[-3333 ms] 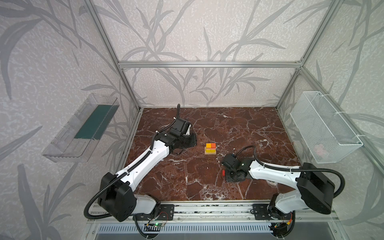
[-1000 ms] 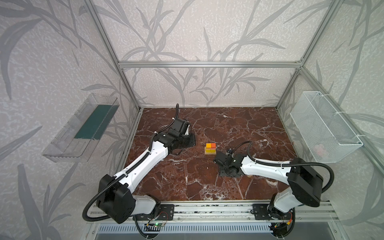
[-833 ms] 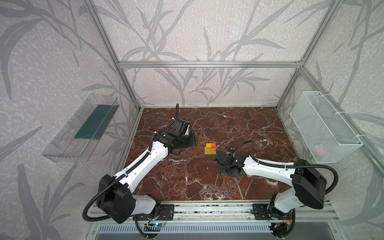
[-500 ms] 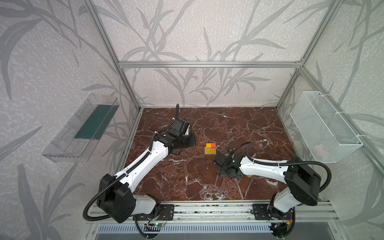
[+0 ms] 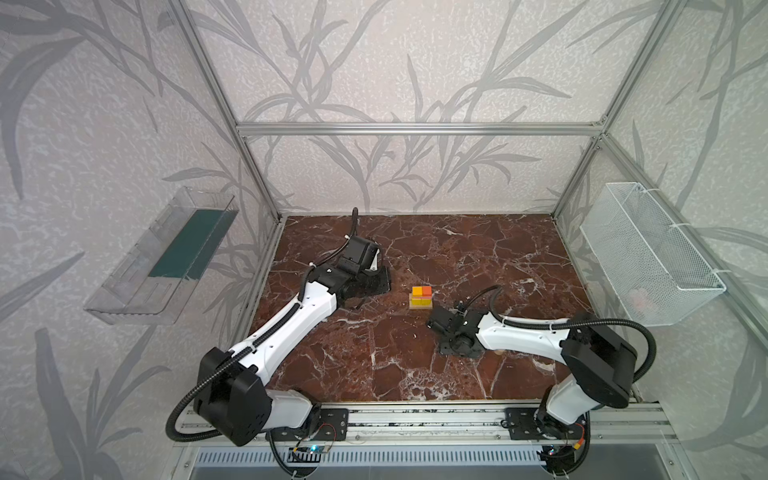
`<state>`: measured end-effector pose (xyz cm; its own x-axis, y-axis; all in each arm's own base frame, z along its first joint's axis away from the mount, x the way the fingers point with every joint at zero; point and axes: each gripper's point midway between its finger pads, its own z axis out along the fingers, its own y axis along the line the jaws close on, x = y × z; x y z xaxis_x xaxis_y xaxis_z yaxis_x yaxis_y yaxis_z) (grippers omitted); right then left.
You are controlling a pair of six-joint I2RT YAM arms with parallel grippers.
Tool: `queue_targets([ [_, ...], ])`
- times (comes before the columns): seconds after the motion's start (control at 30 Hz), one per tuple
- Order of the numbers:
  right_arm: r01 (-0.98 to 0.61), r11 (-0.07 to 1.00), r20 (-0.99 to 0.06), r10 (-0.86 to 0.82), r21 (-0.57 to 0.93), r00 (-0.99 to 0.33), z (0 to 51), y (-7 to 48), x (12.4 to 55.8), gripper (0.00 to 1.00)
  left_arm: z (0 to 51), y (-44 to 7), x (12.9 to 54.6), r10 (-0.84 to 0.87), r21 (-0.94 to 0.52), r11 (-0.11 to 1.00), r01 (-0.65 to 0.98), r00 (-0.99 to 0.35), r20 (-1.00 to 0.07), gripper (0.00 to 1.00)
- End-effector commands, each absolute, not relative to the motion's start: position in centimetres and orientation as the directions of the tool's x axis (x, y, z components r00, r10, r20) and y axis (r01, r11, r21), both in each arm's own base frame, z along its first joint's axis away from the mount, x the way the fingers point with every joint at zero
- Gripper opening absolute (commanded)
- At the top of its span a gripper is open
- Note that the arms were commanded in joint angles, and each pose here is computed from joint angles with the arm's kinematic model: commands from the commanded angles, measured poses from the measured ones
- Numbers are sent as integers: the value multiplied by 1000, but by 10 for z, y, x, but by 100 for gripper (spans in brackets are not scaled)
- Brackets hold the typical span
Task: Build the wood block tower
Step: 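Lower the open right gripper around the red bar and close it, then lift the red bar with the right gripper and carry it to the tower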
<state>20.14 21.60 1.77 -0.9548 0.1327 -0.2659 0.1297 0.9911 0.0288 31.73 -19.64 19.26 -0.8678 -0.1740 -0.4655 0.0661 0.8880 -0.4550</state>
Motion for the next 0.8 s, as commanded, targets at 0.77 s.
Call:
queue_targets([
  [0.77,-21,998,-439,6,55,-898,122,267,281,48,190,-168,326,-218,-439,898,14,-854,-473,8],
])
